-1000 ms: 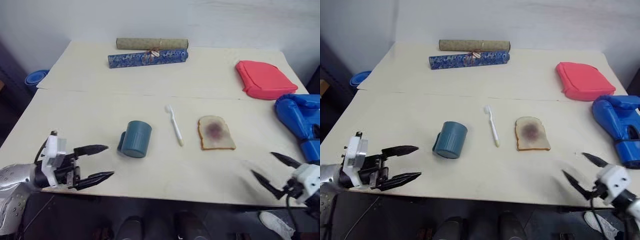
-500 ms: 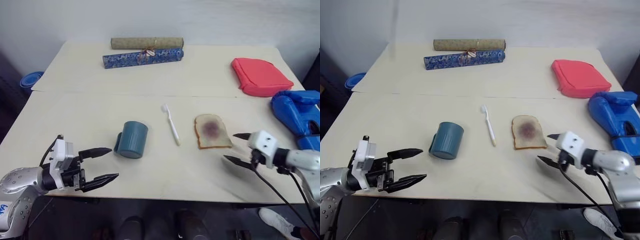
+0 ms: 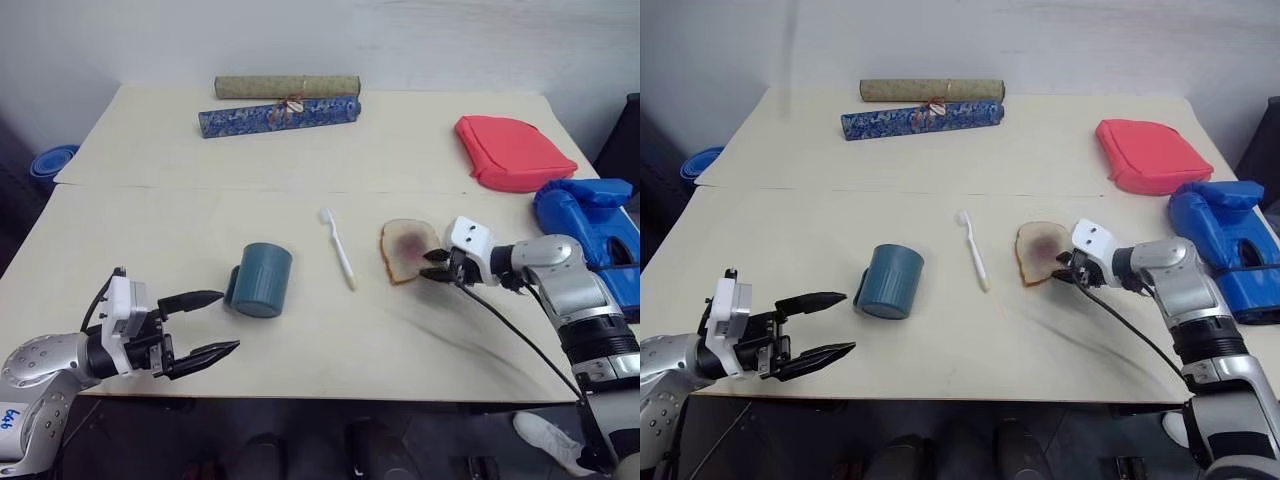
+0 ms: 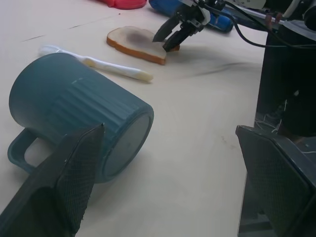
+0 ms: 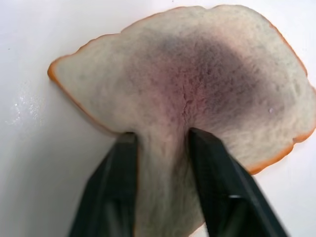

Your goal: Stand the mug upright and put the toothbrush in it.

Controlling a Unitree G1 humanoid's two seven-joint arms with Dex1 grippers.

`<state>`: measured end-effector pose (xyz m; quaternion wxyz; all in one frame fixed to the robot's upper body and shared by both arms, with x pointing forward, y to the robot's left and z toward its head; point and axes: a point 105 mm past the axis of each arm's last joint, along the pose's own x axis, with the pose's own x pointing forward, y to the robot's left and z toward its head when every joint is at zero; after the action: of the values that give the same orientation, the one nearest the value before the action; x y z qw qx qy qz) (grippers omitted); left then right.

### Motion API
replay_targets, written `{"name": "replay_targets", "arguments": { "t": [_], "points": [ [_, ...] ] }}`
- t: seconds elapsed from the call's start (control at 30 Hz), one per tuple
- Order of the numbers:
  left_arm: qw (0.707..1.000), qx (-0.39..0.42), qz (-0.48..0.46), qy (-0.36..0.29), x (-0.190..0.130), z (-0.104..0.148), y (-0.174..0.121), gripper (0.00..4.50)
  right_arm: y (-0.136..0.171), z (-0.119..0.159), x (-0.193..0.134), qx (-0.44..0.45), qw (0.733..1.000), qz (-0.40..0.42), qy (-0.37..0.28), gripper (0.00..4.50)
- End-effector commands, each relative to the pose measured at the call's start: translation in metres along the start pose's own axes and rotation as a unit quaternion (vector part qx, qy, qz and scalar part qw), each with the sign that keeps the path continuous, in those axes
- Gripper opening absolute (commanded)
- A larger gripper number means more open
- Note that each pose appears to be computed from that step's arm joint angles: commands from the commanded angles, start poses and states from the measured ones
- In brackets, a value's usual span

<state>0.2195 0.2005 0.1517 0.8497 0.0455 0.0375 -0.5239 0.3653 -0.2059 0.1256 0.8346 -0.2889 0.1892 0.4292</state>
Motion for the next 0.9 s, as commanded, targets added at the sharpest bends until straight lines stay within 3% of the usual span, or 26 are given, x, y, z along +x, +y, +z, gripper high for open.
{"name": "replay_targets", "arguments": {
  "t": [0.03, 0.07, 0.23, 0.47, 0.6, 0.77, 0.9],
  "points": [
    [1.000, 0.018, 0.006, -0.011, -0.001, 0.006, 0.002, 4.50, -0.002, 0.001, -0.020, 0.035, 0.999, -0.017, -0.019, 0.24],
    [1.000, 0.018, 0.009, -0.014, -0.001, 0.007, 0.003, 4.50, -0.007, 0.002, -0.032, 0.037, 0.998, -0.037, -0.022, 0.01],
    [0.999, 0.024, 0.021, -0.019, -0.004, 0.008, 0.007, 4.50, -0.032, -0.012, -0.104, 0.060, 0.983, -0.175, 0.016, 0.01],
    [0.999, 0.023, 0.034, -0.020, -0.005, 0.005, 0.010, 4.50, -0.035, -0.064, -0.130, 0.082, 0.966, -0.223, 0.106, 0.01],
    [0.998, 0.024, 0.047, -0.016, -0.010, 0.004, 0.015, 4.50, -0.040, -0.061, -0.127, 0.090, 0.968, -0.220, 0.080, 1.17],
    [0.996, 0.027, 0.087, -0.004, -0.028, 0.003, 0.023, 4.50, -0.020, -0.047, -0.147, -0.005, 0.989, -0.130, 0.073, 2.87],
    [0.986, 0.020, 0.167, 0.012, -0.060, -0.001, 0.040, 4.50, -0.013, -0.020, -0.156, -0.043, 0.992, -0.119, -0.020, 4.18]
  ]
}}
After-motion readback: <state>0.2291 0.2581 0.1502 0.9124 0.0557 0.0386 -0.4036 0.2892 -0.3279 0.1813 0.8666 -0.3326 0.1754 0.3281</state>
